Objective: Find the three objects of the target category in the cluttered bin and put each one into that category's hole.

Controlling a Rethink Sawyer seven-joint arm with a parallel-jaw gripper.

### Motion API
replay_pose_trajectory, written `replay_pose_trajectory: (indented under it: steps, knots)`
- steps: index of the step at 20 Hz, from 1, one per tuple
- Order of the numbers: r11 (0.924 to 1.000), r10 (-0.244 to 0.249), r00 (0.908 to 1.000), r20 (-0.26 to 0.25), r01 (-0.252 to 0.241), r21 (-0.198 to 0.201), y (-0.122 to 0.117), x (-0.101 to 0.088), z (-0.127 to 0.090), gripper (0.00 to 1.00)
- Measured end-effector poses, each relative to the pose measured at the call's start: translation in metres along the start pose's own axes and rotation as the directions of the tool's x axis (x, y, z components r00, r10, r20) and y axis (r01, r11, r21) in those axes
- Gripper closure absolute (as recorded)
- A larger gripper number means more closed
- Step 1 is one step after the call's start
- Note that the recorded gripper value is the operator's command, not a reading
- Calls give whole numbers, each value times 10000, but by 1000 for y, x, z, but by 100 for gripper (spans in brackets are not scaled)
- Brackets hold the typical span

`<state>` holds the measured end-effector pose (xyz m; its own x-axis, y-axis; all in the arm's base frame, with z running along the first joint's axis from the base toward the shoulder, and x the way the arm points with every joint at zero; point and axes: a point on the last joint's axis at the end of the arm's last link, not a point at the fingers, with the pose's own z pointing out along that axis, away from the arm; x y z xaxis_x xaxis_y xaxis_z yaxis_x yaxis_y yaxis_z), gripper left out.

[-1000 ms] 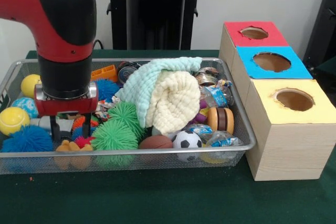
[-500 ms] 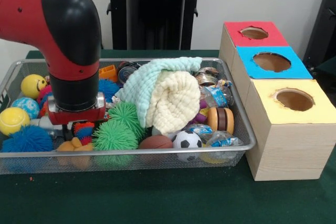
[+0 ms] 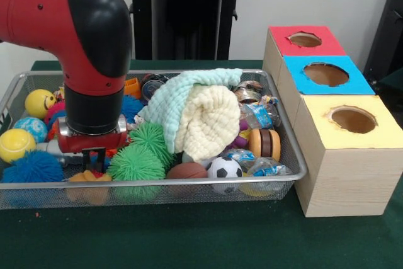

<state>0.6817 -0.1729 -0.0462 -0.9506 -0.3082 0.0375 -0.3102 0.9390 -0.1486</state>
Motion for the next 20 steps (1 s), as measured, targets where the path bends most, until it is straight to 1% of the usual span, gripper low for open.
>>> replay_pose_trajectory:
  steps: [2, 4, 8, 10, 13, 14, 15, 16, 17, 18, 19, 20]
  knots:
    - [9997, -182, 9998, 4, 182, 152, 2, 0, 0, 100]
    - [9984, -469, 9989, -70, 471, 326, 6, 0, 0, 100]
    - [9965, -690, 9976, -95, 694, 472, 9, -4, -6, 100]
    - [9964, -703, 9974, -183, 710, 458, 9, -4, -9, 100]
    - [9976, -642, 9956, -686, 657, 203, 13, -2, -17, 100]
    - [9985, -513, 9898, -1331, 485, -247, 18, 1, -23, 100]
    - [9981, -462, 9852, -1649, 388, -476, 22, 3, -26, 100]
    - [9976, -436, 9822, -1826, 330, -606, 23, 4, -28, 100]
    - [9960, -398, 9748, -2196, 211, -872, 27, 6, -32, 100]
    - [9916, -381, 9596, -2787, 19, -1291, 33, 10, -37, 100]
    - [9886, -391, 9501, -3094, -82, -1501, 36, 13, -41, 100]
    - [9837, -423, 9352, -3516, -226, -1784, 40, 16, -46, 100]
